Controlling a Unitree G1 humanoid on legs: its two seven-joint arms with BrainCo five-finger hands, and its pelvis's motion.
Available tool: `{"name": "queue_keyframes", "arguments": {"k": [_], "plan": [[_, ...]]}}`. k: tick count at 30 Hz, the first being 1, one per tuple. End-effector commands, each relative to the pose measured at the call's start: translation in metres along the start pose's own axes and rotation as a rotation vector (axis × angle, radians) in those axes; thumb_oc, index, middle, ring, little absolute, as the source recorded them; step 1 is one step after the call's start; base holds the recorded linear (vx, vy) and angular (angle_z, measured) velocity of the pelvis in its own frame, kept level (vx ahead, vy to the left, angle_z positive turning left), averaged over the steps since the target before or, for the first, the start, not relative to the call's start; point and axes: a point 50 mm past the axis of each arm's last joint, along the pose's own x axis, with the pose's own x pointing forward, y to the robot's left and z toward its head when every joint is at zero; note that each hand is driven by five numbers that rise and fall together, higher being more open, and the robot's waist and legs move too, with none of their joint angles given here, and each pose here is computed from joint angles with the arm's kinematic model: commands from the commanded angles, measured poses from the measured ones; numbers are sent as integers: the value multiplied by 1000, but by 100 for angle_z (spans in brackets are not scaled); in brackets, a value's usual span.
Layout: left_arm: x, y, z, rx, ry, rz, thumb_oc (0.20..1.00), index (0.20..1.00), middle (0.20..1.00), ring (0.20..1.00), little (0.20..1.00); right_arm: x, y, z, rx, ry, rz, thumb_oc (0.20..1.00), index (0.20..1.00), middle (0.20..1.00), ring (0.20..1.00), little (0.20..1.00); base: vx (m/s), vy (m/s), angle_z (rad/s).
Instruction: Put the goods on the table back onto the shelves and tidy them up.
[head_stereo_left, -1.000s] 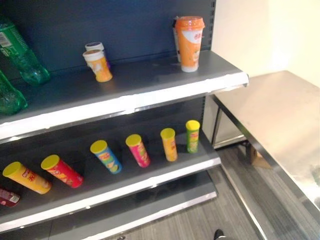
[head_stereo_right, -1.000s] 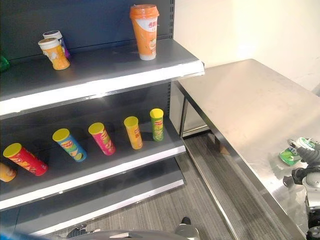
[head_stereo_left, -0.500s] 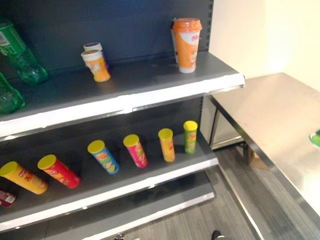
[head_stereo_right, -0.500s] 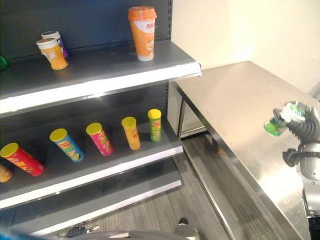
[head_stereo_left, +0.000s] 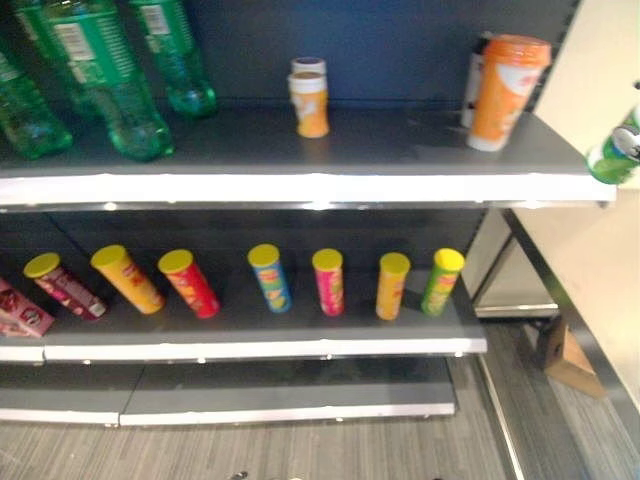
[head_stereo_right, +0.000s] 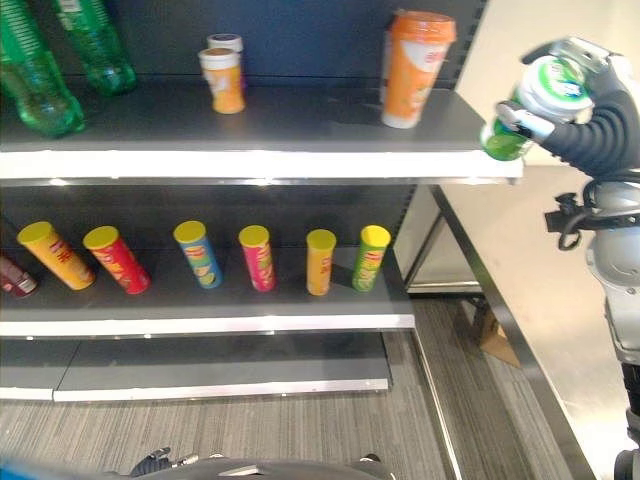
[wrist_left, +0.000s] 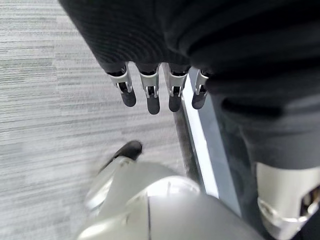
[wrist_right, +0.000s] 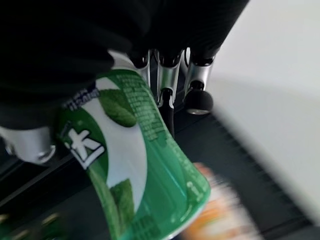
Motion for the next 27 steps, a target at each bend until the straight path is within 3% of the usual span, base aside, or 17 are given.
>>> {"name": "queue_keyframes", "arguments": {"k": [1,7,15,27], "plan": [[3,10,16,74,-54,32,1000,1000,1000,1000,1000,24,-20,27,-98,-149,-37,200,200,200,200,200,28,266,22],[2,23,13,96,-47,61,1000,1000,1000,1000,1000,56,-4,49,-70,-255,33,200,200,200,200,200,32,168,16],[3,37,40,125,-135,75,1000,1000,1000,1000,1000,110,16,38,-75,-166,150,200,200,200,200,200,20,-24,27],[3,11,15,97,-31,24,1000,1000,1000,1000,1000,112,59,-14,98,110,150,200,200,200,200,200,32,-84,33]]}}
